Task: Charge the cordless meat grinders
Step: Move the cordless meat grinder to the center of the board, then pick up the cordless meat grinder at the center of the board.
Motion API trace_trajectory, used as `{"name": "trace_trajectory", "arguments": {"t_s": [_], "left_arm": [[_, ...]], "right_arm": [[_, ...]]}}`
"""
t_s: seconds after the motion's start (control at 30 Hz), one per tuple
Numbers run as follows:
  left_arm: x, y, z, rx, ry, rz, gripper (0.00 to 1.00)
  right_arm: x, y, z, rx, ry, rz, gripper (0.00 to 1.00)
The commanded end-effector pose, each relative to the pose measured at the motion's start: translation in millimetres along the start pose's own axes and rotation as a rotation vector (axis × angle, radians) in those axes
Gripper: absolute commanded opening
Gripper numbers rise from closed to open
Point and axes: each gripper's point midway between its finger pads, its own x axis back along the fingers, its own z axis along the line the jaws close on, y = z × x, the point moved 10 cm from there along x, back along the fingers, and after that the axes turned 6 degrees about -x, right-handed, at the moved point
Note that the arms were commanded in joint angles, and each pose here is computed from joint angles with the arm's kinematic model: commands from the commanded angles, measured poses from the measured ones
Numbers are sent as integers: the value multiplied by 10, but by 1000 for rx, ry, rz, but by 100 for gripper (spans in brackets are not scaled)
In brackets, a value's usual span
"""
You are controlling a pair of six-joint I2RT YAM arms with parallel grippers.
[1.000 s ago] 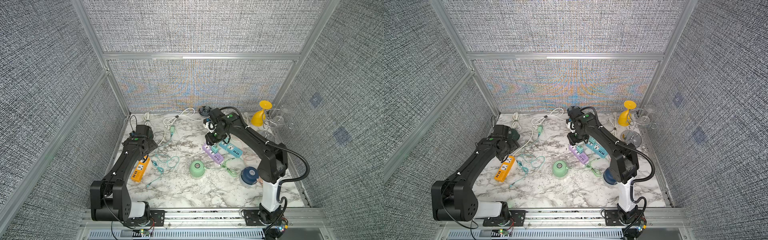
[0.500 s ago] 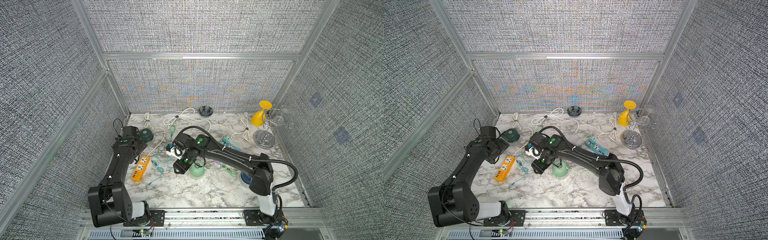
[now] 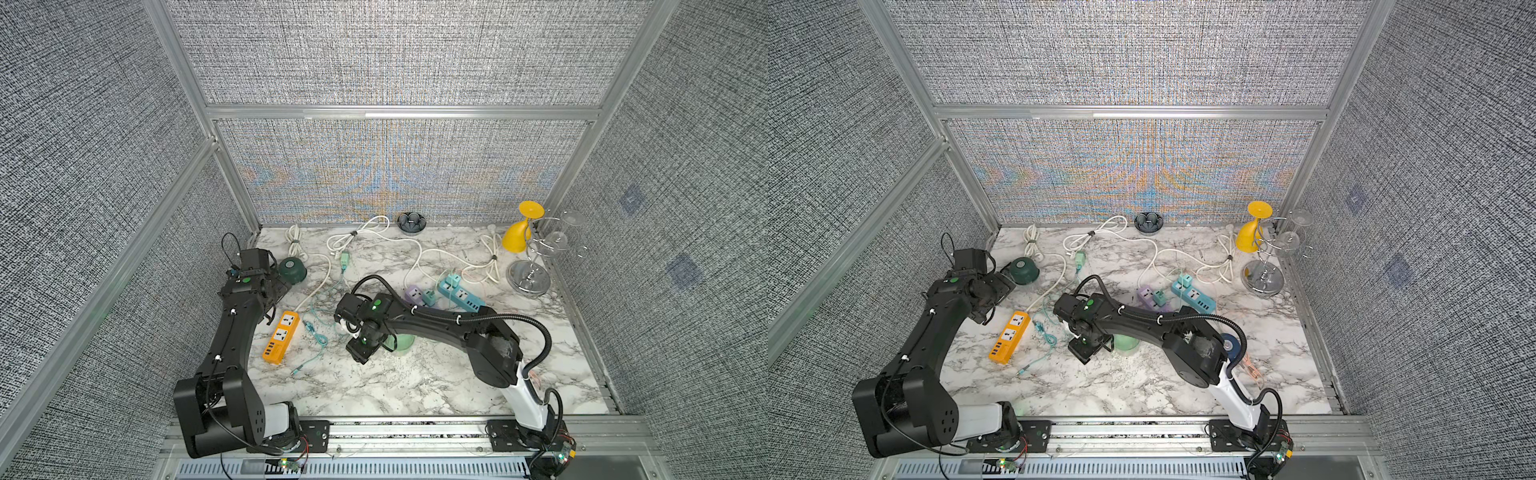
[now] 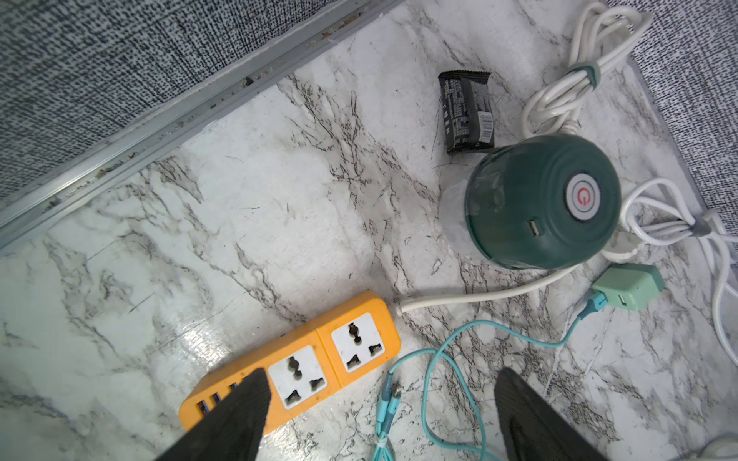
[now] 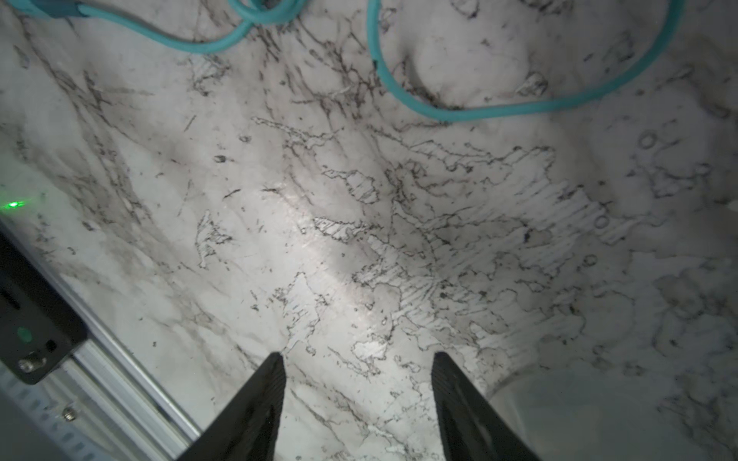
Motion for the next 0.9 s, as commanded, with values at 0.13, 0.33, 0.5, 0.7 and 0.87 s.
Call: {"name": "trace_trajectory", "arguments": {"t_s": [0.13, 0.33, 0.5, 0.7, 0.87], "left_arm": [[16, 107, -78, -30, -16, -4, 90], [-15, 256, -151, -69, 23, -20, 99], [-163, 445, -306, -139, 48, -7, 99], [-443, 632, -664, -231, 13, 112, 99], [-687, 607, -967, -358, 8, 182, 99]], "right_arm": [[10, -35, -283, -60, -91, -4, 62], [81, -100, -501, -109, -103, -9, 62], [234, -64, -413, -95, -26, -52, 66], [554, 15, -176, -43, 33, -124, 73], [735, 18, -71, -20, 59, -156, 73]]}}
